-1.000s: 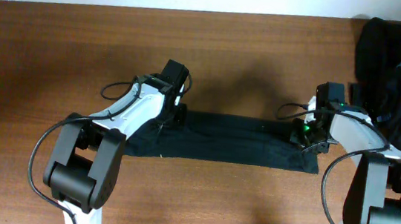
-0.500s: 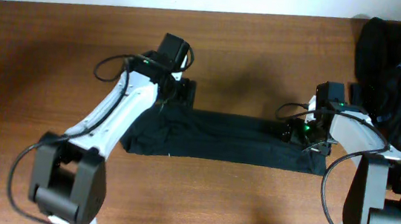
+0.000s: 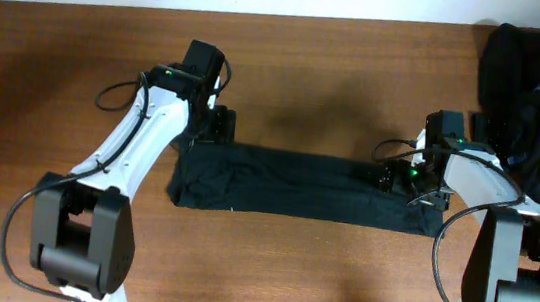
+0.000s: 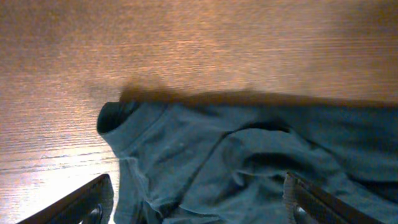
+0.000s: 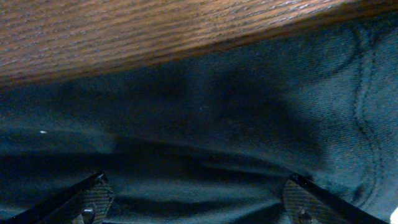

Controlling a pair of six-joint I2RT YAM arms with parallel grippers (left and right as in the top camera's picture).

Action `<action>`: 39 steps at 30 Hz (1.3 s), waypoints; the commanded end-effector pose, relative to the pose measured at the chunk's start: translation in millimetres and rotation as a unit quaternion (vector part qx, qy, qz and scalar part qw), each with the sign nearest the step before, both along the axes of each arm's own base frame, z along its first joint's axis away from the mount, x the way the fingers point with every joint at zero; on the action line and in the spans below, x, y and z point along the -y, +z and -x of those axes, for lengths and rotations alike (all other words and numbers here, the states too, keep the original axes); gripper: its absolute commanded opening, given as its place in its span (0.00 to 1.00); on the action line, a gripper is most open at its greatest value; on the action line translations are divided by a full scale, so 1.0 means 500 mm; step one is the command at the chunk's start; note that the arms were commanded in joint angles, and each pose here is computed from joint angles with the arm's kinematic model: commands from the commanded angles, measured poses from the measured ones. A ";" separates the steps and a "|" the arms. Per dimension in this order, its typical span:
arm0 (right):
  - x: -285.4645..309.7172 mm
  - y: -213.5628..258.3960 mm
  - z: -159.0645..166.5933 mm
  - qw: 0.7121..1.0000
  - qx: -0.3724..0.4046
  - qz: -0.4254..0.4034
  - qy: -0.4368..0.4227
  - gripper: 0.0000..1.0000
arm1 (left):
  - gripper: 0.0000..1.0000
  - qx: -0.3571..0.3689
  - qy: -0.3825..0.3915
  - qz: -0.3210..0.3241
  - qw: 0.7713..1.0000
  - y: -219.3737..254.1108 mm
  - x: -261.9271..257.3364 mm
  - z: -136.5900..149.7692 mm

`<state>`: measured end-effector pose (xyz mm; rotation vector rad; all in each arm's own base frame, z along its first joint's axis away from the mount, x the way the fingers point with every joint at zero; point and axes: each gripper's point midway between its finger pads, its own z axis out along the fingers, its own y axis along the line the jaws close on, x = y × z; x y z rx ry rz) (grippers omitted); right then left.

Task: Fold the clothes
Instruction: 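Release the strip and lift both grippers outward to the sides, then grasp the strip's right end with the right gripper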

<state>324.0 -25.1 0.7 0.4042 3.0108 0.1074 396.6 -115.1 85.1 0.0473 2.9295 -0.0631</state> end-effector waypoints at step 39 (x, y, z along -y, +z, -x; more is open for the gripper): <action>0.098 0.143 0.051 0.993 -0.039 -0.107 -0.043 1.00 | 0.99 0.041 0.216 0.012 0.975 0.047 -0.362 -0.064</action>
